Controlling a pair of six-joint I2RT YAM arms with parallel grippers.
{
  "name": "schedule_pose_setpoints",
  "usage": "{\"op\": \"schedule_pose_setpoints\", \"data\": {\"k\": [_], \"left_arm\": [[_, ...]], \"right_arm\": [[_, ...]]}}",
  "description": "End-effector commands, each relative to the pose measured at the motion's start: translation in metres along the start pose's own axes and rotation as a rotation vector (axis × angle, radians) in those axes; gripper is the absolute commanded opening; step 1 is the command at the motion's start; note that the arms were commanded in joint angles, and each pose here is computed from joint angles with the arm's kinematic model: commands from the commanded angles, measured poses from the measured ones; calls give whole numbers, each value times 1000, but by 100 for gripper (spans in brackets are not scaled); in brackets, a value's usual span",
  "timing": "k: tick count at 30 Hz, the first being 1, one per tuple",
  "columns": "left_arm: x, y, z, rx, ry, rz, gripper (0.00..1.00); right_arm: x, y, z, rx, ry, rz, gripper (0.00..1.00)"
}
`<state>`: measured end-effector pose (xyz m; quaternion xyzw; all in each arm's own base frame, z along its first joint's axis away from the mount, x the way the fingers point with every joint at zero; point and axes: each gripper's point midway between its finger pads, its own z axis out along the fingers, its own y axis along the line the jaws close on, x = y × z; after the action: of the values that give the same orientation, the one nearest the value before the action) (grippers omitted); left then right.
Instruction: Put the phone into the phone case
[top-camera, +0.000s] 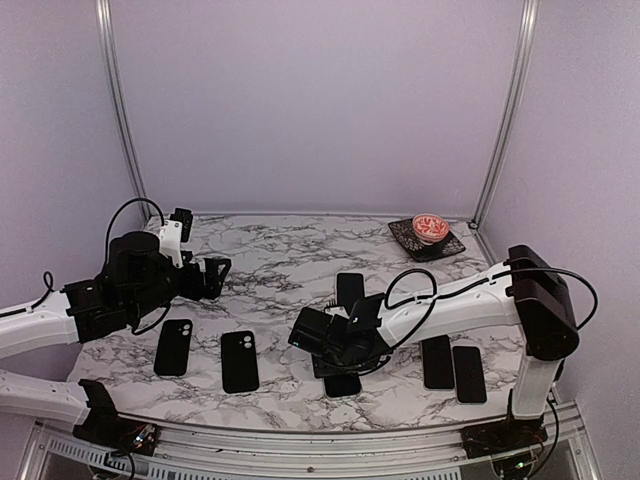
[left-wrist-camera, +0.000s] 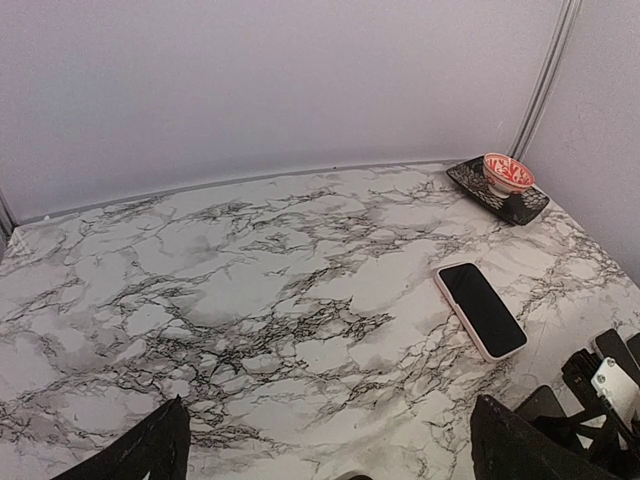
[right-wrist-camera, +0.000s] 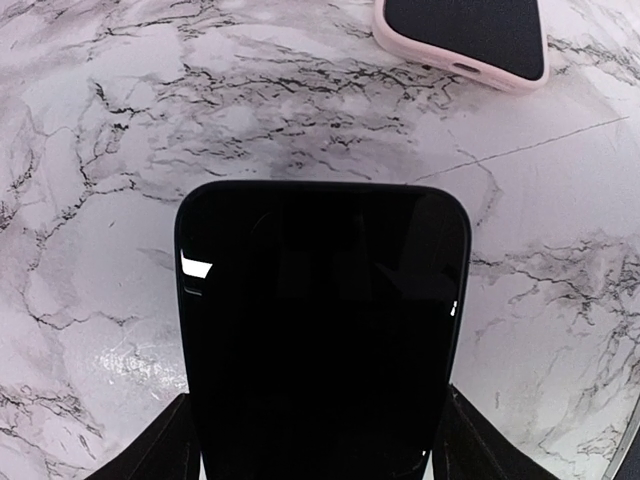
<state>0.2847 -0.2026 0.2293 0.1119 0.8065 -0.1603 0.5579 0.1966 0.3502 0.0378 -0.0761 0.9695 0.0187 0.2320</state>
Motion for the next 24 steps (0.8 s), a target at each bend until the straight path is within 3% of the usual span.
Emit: {"op": "schedule_pose_setpoints", "data": {"k": [1,6,12,24], "left_arm": [[-3,1,0,2,-16,-8,99],[-3,2,0,1,-16,-8,99],[-3,1,0,2,-17,-8,99],[-2,1,0,5,-15,-7,99]], "right_arm": [[19,6,5,-27,71,6,38],[19,0,-1,-15,90,-11,68],[16,6,-10,-62,132,-39,97],[27,0,6,-48,208,-70,96]]}}
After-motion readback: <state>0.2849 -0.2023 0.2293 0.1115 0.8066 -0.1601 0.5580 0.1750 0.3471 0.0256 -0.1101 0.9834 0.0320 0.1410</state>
